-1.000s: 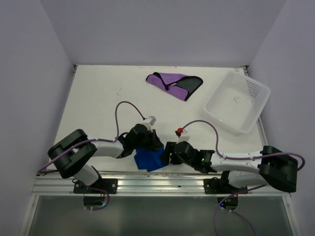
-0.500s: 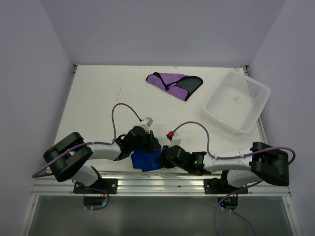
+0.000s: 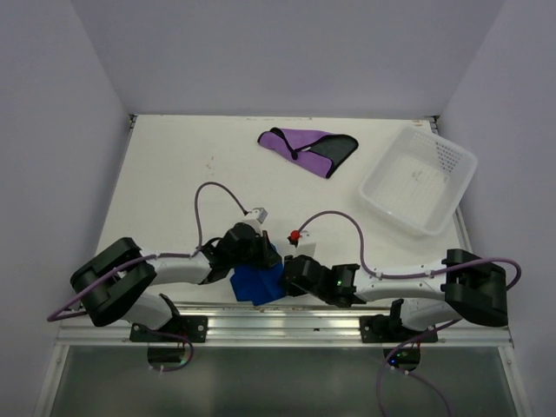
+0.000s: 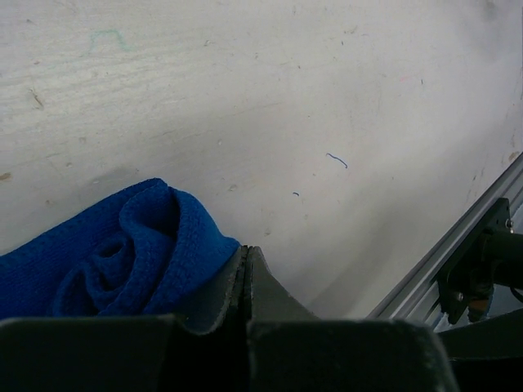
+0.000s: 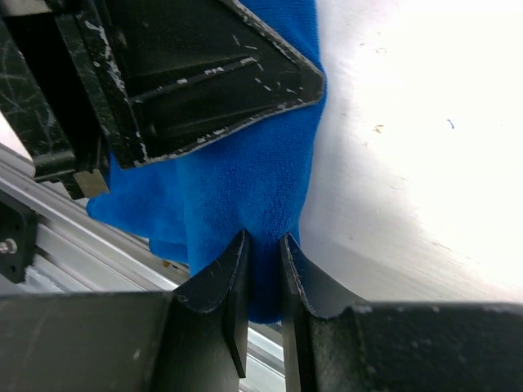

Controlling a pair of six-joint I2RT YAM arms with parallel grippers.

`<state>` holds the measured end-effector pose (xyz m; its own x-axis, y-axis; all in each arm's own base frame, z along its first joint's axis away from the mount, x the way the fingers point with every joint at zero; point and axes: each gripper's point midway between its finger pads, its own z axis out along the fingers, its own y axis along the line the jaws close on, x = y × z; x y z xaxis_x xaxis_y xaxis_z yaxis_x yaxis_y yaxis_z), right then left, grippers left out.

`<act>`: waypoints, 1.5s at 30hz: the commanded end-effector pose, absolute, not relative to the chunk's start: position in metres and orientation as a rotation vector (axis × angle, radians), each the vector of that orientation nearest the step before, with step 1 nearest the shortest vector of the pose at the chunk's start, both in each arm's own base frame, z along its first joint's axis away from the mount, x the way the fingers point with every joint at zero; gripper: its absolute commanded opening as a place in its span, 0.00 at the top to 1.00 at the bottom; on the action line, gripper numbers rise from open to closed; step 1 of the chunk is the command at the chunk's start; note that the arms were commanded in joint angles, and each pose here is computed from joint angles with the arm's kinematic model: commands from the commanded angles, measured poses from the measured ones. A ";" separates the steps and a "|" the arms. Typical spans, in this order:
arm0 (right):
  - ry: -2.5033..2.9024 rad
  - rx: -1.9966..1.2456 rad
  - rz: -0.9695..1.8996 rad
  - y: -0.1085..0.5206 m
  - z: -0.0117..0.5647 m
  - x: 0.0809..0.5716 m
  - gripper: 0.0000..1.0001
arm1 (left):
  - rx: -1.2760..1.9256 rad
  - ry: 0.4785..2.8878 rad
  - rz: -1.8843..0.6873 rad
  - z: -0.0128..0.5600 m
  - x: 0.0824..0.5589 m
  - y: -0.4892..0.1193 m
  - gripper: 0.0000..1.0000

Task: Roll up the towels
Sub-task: Roll the towel

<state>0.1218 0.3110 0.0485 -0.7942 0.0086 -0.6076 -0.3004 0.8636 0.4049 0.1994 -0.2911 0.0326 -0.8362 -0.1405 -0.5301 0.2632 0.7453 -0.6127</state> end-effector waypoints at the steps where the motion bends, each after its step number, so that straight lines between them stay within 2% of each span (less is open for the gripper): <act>1: 2.444 -0.311 0.491 0.289 0.045 0.118 1.00 | 0.064 2.415 -0.743 0.020 0.208 -0.264 1.00; 13: 2.356 -0.511 0.118 0.273 0.056 0.122 1.00 | 0.051 2.362 -0.711 0.045 0.224 -0.266 1.00; 27: 2.023 -0.803 -0.310 0.299 0.078 0.107 1.00 | 0.002 2.285 -0.748 0.089 0.248 -0.263 1.00; 35: 1.840 -0.883 -0.614 0.308 0.097 0.121 1.00 | 0.020 2.262 -0.847 0.105 0.247 -0.274 1.00; 45: 1.716 -1.024 -0.755 0.316 0.086 0.128 1.00 | 0.089 2.245 -0.936 0.116 0.248 -0.294 1.00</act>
<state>0.1205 0.3161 0.0770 -0.2511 -0.8421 -0.4774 -0.3231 0.5378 -0.7787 0.2392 -0.2748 0.0892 -0.7840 -0.1954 -0.5892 0.2323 0.7878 -0.5704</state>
